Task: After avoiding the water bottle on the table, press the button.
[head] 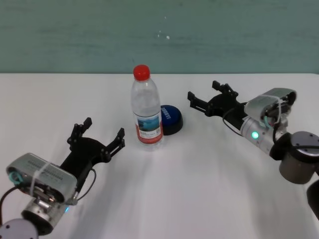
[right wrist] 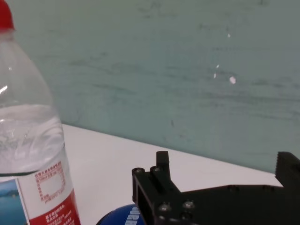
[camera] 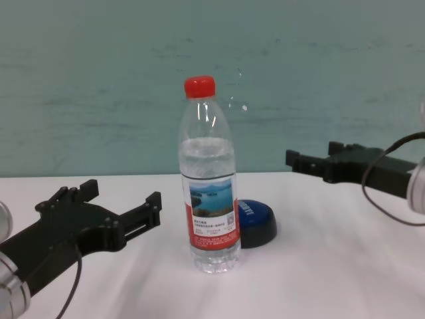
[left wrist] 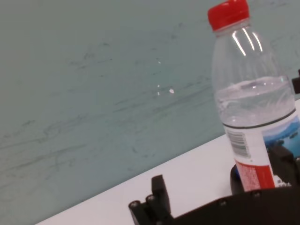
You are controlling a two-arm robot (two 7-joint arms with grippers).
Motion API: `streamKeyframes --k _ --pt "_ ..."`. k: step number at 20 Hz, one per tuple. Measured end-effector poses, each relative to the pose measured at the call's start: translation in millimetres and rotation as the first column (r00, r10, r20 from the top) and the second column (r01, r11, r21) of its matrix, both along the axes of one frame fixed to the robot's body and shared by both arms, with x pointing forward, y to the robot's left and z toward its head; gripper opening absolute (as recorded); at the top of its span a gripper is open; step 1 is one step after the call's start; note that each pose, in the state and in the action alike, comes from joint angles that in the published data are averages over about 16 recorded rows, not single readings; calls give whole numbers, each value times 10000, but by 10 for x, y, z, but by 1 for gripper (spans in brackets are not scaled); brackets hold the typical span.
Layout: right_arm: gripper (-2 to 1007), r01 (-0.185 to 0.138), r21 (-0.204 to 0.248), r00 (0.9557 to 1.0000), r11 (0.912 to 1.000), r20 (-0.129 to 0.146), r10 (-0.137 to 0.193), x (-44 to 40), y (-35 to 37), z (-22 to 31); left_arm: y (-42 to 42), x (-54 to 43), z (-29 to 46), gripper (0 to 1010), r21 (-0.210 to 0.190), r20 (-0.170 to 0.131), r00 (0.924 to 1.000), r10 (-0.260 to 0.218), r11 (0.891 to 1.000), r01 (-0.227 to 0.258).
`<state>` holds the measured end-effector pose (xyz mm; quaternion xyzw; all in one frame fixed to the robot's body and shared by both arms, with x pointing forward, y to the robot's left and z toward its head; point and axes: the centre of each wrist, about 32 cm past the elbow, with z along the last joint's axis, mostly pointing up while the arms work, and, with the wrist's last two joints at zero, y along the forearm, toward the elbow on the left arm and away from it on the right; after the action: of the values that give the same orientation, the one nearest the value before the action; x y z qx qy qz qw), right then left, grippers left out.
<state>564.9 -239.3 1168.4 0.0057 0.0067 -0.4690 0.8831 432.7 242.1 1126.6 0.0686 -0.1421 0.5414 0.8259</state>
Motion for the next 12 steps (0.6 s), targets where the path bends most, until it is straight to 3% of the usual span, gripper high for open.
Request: streamKeyframes --k 5,12 --pt "1004 143 69 9996 9999 245 -144 -173 -81 55 0 0 0 1000 0 0 10000 0 10000 0" --pt "1004 181 98 9989 9998 421 -185 -487 -176 103 0 0 0 1000 0 0 10000 0 10000 0"
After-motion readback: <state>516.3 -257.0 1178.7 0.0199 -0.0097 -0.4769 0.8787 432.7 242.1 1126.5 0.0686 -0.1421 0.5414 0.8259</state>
